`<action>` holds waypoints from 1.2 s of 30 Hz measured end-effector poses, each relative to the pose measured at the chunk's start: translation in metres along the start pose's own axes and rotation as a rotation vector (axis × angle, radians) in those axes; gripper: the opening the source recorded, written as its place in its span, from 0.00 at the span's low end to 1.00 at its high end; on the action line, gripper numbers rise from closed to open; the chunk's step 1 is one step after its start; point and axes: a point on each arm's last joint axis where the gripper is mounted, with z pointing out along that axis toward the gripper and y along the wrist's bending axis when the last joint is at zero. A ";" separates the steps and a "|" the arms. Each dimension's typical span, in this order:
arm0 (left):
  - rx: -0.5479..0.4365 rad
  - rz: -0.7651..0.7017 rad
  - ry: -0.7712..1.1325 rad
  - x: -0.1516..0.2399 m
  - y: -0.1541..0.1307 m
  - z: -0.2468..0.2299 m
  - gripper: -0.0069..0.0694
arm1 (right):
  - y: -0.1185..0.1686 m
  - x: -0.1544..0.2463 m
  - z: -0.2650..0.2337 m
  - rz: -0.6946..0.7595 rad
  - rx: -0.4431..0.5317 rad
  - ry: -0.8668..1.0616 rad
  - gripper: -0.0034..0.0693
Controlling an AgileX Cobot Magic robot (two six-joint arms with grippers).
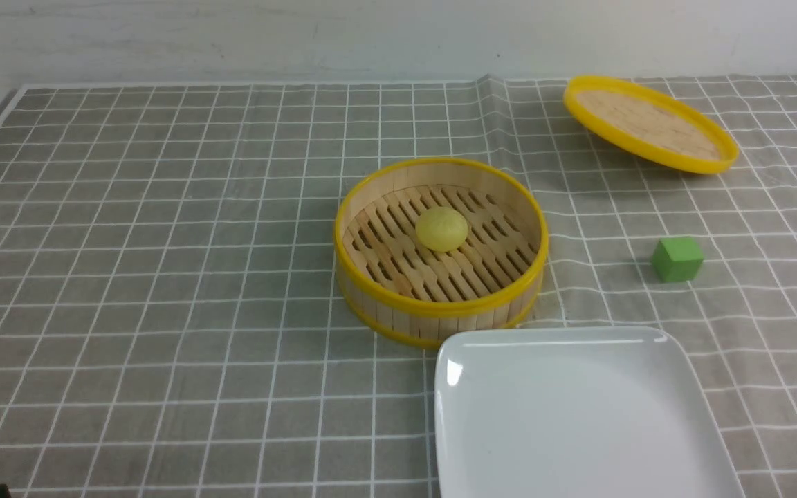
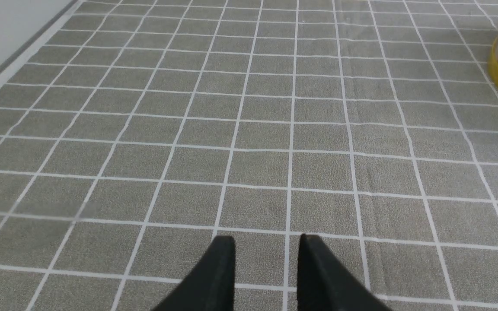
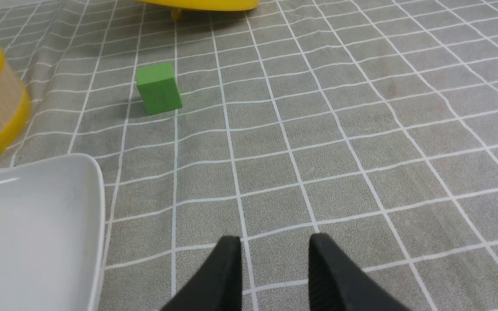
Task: Put the steamed buns into the plate on the grey tablecloth.
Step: 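Reach toward a bun in the bamboo steamer with the right gripper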
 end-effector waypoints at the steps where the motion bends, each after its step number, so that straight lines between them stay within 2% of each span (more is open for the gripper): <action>1: 0.000 0.000 0.000 0.000 0.000 0.000 0.41 | 0.000 0.000 0.000 0.000 0.000 0.000 0.38; 29: 0.000 0.000 0.000 0.000 0.000 0.000 0.41 | 0.000 -0.001 0.000 -0.013 0.002 -0.017 0.38; 33: 0.000 0.000 0.000 0.000 0.000 0.000 0.41 | 0.005 -0.002 0.001 0.276 -0.063 -0.029 0.38; 34: 0.000 0.000 0.000 0.000 0.000 0.000 0.41 | 0.009 -0.002 0.001 0.506 -0.111 -0.021 0.38; 36: 0.000 0.000 0.000 0.000 0.000 0.000 0.41 | 0.013 -0.002 0.000 0.762 -0.160 0.010 0.38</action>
